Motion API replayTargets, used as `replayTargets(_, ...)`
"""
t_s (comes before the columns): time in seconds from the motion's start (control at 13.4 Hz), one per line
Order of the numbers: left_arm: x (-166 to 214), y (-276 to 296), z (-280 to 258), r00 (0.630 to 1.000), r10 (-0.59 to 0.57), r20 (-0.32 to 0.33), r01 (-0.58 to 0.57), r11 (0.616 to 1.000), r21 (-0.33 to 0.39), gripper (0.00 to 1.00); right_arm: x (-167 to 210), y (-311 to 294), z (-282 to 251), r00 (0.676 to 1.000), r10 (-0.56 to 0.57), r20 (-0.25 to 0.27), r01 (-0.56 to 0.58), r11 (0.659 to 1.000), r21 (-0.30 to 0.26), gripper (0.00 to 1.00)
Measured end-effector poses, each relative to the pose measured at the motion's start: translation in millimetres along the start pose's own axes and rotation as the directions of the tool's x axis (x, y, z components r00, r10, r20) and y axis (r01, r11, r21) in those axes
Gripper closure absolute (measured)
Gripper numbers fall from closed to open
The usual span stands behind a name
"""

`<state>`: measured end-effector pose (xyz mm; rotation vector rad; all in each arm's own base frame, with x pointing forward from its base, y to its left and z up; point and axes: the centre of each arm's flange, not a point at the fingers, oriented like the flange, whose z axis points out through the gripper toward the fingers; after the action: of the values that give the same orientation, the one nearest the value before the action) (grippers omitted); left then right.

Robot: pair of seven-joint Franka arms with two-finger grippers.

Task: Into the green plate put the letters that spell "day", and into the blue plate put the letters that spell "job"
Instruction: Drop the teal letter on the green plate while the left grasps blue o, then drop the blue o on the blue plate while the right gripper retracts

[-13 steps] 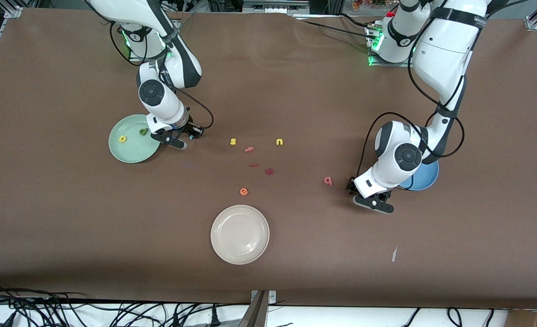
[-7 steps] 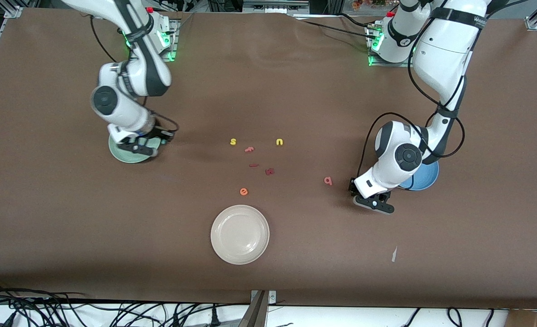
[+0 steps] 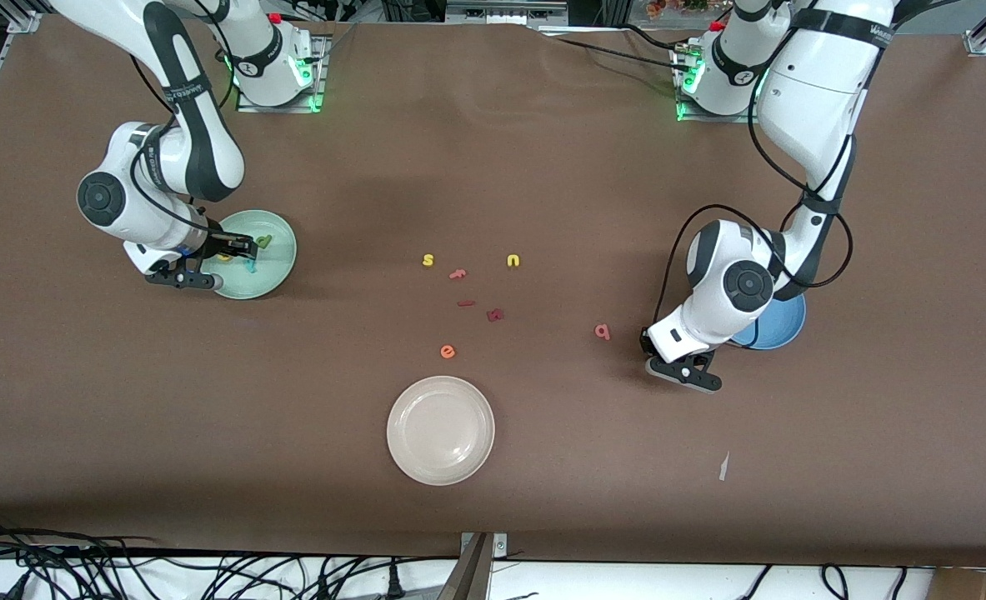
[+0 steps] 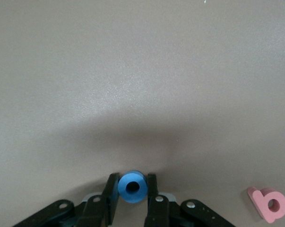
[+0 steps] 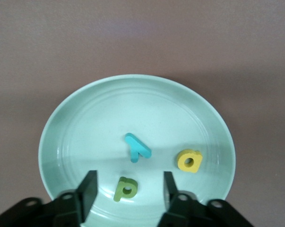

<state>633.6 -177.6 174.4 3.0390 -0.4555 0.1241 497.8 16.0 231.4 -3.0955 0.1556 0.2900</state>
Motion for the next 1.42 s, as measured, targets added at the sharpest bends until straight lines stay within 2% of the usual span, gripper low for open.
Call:
replayTargets(0.15,-0.5,-6.1,-5.3,1.0,-0.008,0.008,0.008,1.0,0.003,0.71,11.8,-9.7,-36.6,0.999,-0.016,0.037,0.015,0.999,0.03,0.06)
replayTargets(0.22,-1.9,-15.1,-14.8,1.0,-0.022,0.021,0.022,1.0,0.005,0.71,19.8,-16.6,-67.6,0.998,-0.031,0.062,0.028,0.998,0.049,0.0)
replayTargets(0.3,-6.2,-29.1,-28.7,0.999,-0.043,0.034,0.043,0.999,0.006,0.71,27.7,-22.8,-103.2,0.996,-0.049,0.077,0.044,0.997,0.062,0.0)
replayTargets(0.45,-26.0,-65.8,-62.2,0.996,-0.067,0.056,0.066,0.998,0.007,0.71,37.5,-30.8,-173.3,0.993,-0.087,0.08,0.083,0.995,0.053,0.0)
replayTargets(0.67,-76.9,-124.5,-98.4,0.996,-0.057,0.071,0.057,0.998,0.005,0.71,36.7,-39.8,-243.5,0.99,-0.119,0.073,0.117,0.992,0.042,0.0)
replayTargets(0.75,-95.0,-139.1,-101.4,0.996,-0.042,0.083,0.043,0.999,0.001,0.71,36.7,-38.3,-264.2,0.991,-0.12,0.054,0.118,0.992,0.038,0.0)
replayTargets(0.97,-120.3,-156.2,-97.1,0.994,-0.016,0.109,0.017,1.0,-0.01,0.46,36.3,-32.8,-319.7,0.991,-0.129,-0.045,0.13,0.991,0.019,0.0)
replayTargets(1.19,-105.9,-129.5,-100.7,0.996,0.039,0.079,-0.038,0.999,-0.017,0.15,33.1,-44.8,-339.4,0.975,-0.205,-0.084,0.195,0.973,-0.121,0.0)
replayTargets(1.27,-93.2,-107.4,-105.6,0.995,0.079,0.053,-0.078,0.997,-0.022,0.13,34.2,-45.9,-345.6,0.97,-0.218,-0.111,0.202,0.969,-0.14,0.0)
replayTargets(1.42,-67.6,-53.5,-112.3,0.989,0.145,0.008,-0.145,0.989,-0.028,0.13,35.8,-29.2,-365.6,0.958,-0.204,-0.199,0.181,0.975,-0.13,0.0)
